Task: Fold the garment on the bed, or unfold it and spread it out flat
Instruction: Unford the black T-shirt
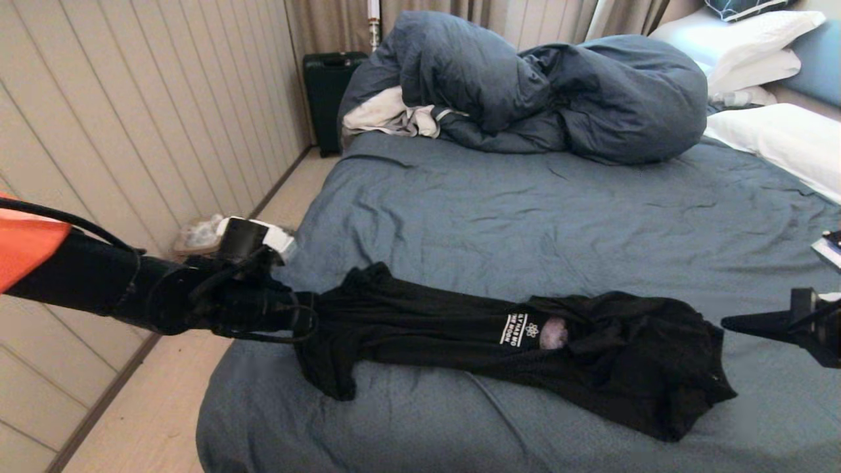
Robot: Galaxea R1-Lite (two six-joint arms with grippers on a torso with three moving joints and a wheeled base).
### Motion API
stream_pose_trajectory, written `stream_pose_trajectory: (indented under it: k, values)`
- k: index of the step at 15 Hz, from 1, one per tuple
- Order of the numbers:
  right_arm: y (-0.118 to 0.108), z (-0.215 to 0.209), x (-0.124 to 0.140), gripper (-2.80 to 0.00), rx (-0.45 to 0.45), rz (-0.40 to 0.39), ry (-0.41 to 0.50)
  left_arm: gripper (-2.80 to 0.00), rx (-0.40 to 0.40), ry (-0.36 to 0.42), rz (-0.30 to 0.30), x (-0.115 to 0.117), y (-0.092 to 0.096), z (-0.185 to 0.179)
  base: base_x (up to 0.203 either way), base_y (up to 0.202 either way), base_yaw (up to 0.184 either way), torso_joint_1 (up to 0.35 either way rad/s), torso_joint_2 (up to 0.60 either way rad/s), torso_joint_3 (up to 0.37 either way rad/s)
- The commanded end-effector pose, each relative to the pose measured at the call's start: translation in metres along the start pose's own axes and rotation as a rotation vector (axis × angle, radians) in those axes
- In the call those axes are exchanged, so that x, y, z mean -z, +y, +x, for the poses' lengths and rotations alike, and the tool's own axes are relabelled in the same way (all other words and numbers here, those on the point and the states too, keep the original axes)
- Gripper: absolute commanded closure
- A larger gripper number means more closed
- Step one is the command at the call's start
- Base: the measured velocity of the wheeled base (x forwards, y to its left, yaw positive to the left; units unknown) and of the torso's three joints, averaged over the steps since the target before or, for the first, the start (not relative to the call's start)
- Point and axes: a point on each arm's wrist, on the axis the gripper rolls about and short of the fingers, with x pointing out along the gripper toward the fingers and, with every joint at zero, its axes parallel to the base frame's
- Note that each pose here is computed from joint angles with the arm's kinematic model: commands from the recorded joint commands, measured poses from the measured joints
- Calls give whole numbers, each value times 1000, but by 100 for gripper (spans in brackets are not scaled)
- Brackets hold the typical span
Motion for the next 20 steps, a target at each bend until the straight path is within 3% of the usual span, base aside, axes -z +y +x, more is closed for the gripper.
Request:
stream_pose_trajectory:
  k: [1, 4, 8, 9, 10, 14, 20]
  values:
    - [0, 0, 0, 0, -4, 2, 2, 0, -30, -21, -6, 2, 30, -24, 0, 0, 0, 0, 0, 0]
    - [-1, 1, 0, 0, -2, 3, 5, 0, -34, -12, 20, 13, 71, -42, 0, 0, 0, 0, 0, 0]
    - [-2, 2, 0, 0, 0, 6, 8, 0, -27, -26, 39, 21, 73, -44, 0, 0, 0, 0, 0, 0]
    - [-2, 2, 0, 0, 0, 7, 9, -123, -27, -33, 42, 21, 73, -44, 0, 0, 0, 0, 0, 0]
    - [-2, 3, 0, 0, 0, 8, 10, -280, -26, -30, 42, 21, 73, -43, 0, 0, 0, 0, 0, 0]
    - [-5, 5, -2, 0, -2, 14, 13, -280, -26, -37, 45, 29, 70, -54, 0, 0, 0, 0, 0, 0]
    - [-4, 6, -1, 0, -8, 15, 18, -280, 6, -239, 119, 43, 48, -140, 0, 0, 0, 0, 0, 0]
